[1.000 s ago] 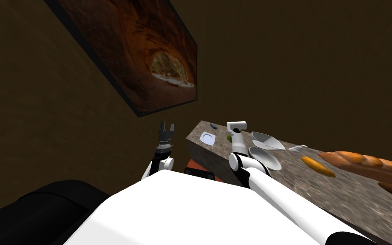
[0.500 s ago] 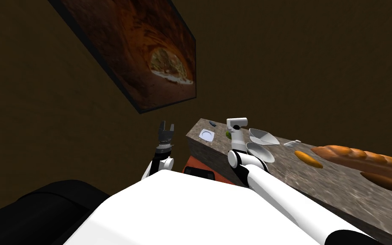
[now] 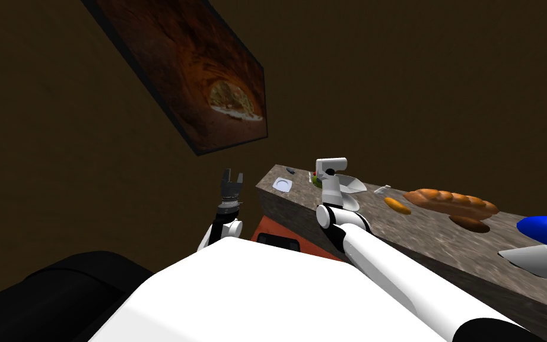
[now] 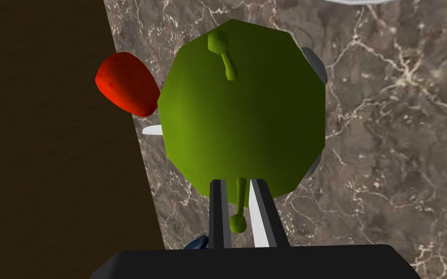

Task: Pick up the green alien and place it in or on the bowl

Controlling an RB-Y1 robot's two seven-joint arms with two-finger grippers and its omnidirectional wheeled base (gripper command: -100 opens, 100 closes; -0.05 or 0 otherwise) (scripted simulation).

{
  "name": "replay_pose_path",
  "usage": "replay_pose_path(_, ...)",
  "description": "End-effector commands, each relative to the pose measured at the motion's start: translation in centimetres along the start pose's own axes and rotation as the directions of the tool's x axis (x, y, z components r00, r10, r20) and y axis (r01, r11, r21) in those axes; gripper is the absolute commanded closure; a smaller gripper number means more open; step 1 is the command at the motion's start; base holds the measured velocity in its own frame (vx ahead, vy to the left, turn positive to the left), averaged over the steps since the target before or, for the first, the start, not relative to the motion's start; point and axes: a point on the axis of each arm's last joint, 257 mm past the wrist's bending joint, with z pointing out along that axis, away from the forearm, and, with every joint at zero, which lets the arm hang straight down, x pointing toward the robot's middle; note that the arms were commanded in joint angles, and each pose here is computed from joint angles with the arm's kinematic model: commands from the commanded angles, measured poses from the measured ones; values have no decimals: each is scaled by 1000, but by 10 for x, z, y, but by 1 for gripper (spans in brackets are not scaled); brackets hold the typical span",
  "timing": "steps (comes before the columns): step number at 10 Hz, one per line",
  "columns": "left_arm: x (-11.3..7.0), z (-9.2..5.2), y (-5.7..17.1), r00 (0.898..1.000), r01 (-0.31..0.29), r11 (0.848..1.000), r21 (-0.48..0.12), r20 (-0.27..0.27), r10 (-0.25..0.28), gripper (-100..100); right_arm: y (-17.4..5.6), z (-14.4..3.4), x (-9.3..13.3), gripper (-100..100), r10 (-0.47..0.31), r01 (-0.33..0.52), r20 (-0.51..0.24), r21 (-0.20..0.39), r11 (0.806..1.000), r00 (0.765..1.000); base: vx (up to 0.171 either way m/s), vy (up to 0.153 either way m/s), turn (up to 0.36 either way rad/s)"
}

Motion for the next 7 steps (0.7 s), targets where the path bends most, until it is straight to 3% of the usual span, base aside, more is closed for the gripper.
replay_pose_path(1,0,0,0,1000,0,1000,0,0,0,0,0,-1,-2,100,-1,1,4,2,1000,1000,-5,-7,-19)
replay_pose_path(7,0,0,0,1000,0,1000,0,0,0,0,0,-1,-2,100,-1,1,4,2,1000,1000,6,8,22)
